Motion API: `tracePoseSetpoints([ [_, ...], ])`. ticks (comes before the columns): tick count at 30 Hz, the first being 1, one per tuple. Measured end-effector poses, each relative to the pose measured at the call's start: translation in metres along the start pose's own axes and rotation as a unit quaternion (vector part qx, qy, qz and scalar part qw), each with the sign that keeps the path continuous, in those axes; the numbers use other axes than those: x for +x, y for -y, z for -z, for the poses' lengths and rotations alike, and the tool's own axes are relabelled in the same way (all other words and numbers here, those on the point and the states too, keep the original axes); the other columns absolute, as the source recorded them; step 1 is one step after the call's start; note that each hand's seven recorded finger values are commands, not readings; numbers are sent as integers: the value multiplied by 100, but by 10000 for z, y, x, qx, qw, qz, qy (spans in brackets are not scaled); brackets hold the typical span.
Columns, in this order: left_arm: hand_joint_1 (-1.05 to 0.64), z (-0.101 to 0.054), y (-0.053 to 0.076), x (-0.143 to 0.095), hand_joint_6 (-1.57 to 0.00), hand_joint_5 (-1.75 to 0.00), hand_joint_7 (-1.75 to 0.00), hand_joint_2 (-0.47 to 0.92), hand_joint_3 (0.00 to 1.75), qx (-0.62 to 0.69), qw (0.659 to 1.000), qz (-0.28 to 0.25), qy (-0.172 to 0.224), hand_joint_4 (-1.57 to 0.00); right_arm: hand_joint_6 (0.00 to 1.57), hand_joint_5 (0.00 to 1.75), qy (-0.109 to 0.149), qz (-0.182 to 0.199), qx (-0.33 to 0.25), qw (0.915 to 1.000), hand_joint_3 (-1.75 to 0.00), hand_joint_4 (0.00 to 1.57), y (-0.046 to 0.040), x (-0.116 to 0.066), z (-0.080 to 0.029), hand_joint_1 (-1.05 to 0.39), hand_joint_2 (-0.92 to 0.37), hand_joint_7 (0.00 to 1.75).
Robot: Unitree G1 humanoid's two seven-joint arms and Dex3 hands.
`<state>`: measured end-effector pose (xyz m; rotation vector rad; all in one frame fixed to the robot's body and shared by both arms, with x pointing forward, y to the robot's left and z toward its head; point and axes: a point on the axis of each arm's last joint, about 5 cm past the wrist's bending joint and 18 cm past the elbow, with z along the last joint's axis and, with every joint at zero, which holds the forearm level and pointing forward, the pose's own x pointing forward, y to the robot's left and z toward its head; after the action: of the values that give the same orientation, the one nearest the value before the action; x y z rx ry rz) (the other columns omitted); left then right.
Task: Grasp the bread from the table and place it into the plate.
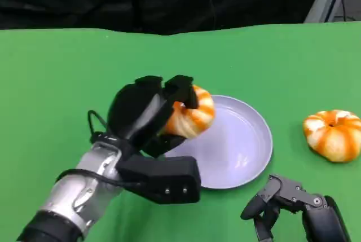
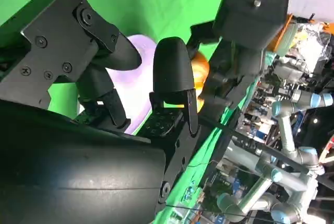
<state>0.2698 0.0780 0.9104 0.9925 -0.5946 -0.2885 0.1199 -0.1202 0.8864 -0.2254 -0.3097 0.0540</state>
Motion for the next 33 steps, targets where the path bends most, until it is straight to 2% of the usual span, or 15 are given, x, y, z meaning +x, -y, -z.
tracePoseSetpoints([
  [3, -14, -52, 103, 62, -78, -175, -159, 27, 127, -75, 9998, 203, -42, -91, 84, 169, -11, 3, 1, 10000, -134, 85, 0, -5, 1, 1, -31, 129],
  [4, -15, -70, 142, 82, -78, -175, -146, 34, 112, -103, 9995, 272, -83, -87, 84, 170, -10, -1, 8, 10000, -134, 84, -3, -6, -1, 0, -31, 129],
  [5, -16, -89, 176, 101, -78, -175, -140, 36, 106, -136, 9993, 340, -119, -86, 84, 171, -9, -3, 13, 10000, -135, 84, -5, -6, -2, 0, -30, 129],
  [9, -16, -158, 219, 177, -78, -175, -135, 40, 98, -226, 9985, 485, -111, -84, 84, 172, -23, 6, 15, 10000, -135, 83, -4, -9, -6, 0, -30, 130],
  [10, -27, -165, 216, 192, -51, -111, -78, 67, 58, -216, 9985, 498, -89, -56, 84, 173, -34, 8, 14, 10000, -135, 84, -4, -11, -6, -1, -30, 129],
  [11, -31, -174, 204, 213, -48, -79, -48, 79, 38, -219, 9977, 633, -56, -52, 84, 173, -52, 9, 10, 10000, -134, 84, -3, -16, -5, -2, -31, 129],
  [13, -35, -181, 187, 232, -47, -52, -21, 89, 21, -242, 9932, 1138, -18, -49, 84, 174, -53, 7, 2, 10000, -134, 84, -1, -17, -7, -2, -31, 129],
  [16, -35, -188, 189, 230, -47, -45, -14, 92, 18, -263, 9874, 1563, -2, -49, 84, 174, -41, 10, -2, 10000, -134, 83, 1, -17, -11, -2, -31, 129],
  [23, -35, -200, 159, 245, -47, -42, -11, 92, 17, -242, 9871, 1582, 23, -50, 84, 175, -42, 10, -2, 10000, -134, 83, 1, -18, -11, -2, -31, 129],
  [24, -59, -199, 159, 246, -28, -31, -8, 92, 21, -240, 9871, 1581, 16, -26, 84, 173, -42, 10, -2, 10000, -134, 84, 1, -18, -11, -2, -31, 129],
  [25, -75, -199, 143, 248, -16, -23, -5, 92, 24, -194, 9850, 1713, 21, -11, 84, 171, -40, 10, -3, 10000, -134, 84, 0, -17, -12, -2, -31, 129],
  [26, -81, -195, 113, 249, -12, -21, -4, 92, 25, -94, 9805, 1961, 41, -5, 84, 170, -37, 7, -4, 10000, -135, 84, -3, -16, -13, -1, -31, 129],
  [29, -85, -171, 12, 237, -9, -19, -4, 92, 27, 179, 9687, 2477, 37, -1, 84, 171, -39, 20, 6, 10000, -136, 85, -10, -16, -15, 0, -31, 129],
  [33, -78, -176, -136, 217, -16, -25, -7, 92, 29, 193, 9705, 2398, 132, -8, 84, 169, -36, 31, 19, 10000, -137, 84, -9, -14, -16, -2, -30, 129],
])
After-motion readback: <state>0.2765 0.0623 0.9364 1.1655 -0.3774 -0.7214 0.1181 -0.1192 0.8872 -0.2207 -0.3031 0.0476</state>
